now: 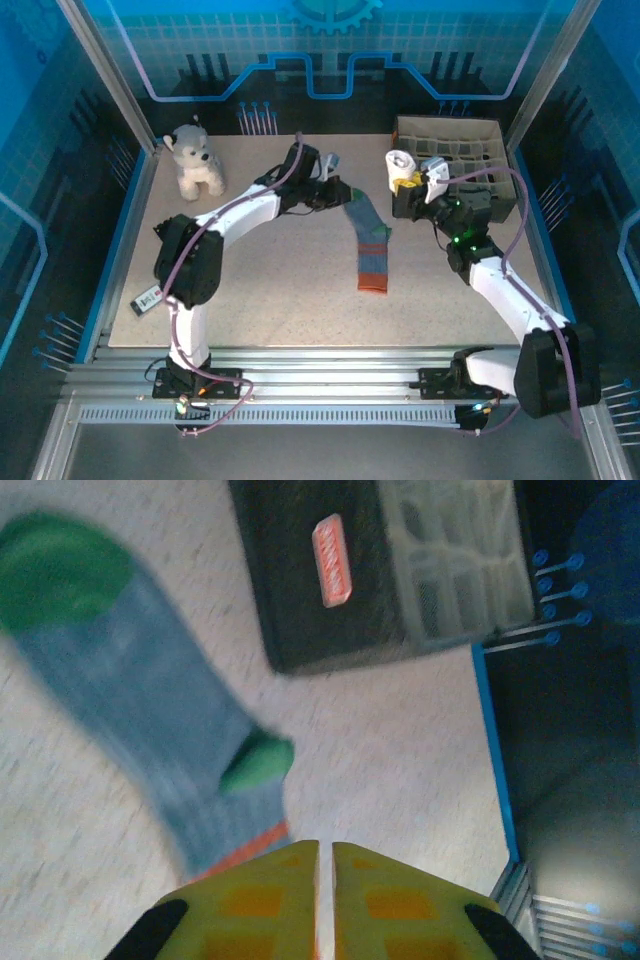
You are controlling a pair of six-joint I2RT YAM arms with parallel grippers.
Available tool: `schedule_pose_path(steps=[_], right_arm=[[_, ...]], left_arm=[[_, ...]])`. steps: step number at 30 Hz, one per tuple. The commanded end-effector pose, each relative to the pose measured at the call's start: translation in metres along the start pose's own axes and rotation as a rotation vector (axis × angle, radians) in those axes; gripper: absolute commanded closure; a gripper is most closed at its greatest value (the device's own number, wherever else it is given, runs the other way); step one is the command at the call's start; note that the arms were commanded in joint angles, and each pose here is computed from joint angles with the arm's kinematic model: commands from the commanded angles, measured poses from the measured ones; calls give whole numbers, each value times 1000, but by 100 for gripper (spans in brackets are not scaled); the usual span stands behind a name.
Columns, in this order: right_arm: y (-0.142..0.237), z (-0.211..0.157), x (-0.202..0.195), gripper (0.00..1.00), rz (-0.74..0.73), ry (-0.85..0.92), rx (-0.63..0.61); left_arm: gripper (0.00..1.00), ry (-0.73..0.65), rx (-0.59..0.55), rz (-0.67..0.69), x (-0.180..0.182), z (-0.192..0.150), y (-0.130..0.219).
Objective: Roll the socks
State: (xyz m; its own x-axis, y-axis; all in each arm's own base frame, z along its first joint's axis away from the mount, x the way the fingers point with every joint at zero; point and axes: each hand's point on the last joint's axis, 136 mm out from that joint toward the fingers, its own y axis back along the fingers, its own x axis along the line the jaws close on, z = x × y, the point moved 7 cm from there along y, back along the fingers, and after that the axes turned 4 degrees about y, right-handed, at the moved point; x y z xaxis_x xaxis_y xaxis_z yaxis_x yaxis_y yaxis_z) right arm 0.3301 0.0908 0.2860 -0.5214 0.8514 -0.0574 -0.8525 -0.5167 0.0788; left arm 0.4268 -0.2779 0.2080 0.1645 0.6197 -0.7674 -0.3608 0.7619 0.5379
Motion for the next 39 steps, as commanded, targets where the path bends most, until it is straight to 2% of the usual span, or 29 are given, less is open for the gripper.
schedule_pose_path(steps=[1, 4, 10, 12, 20, 26, 31, 39], right_arm=[[-8, 6, -28, 96, -165, 80, -42], [-16, -4, -53, 96, -281, 53, -28], [-37, -24, -85, 96, -384, 35, 38], [-44, -34, -92, 96, -397, 11, 69], [-79, -55, -123, 96, -363, -138, 37], [-102, -72, -136, 96, -336, -227, 80], [-109, -79, -136, 96, -300, -275, 119], [-96, -86, -117, 96, -241, -299, 144]], left_arm=[[84, -84, -2, 17, -22, 14, -22], [77, -102, -16, 45, -34, 28, -45], [74, -92, -8, 9, -47, 42, -100], [74, -79, -10, -15, -48, 42, -115], [74, -14, 2, -39, -29, 28, -154], [74, 12, 20, -14, -13, 22, -165], [90, 26, 56, 53, -1, 16, -161], [100, -10, 26, 150, -4, 13, -131]])
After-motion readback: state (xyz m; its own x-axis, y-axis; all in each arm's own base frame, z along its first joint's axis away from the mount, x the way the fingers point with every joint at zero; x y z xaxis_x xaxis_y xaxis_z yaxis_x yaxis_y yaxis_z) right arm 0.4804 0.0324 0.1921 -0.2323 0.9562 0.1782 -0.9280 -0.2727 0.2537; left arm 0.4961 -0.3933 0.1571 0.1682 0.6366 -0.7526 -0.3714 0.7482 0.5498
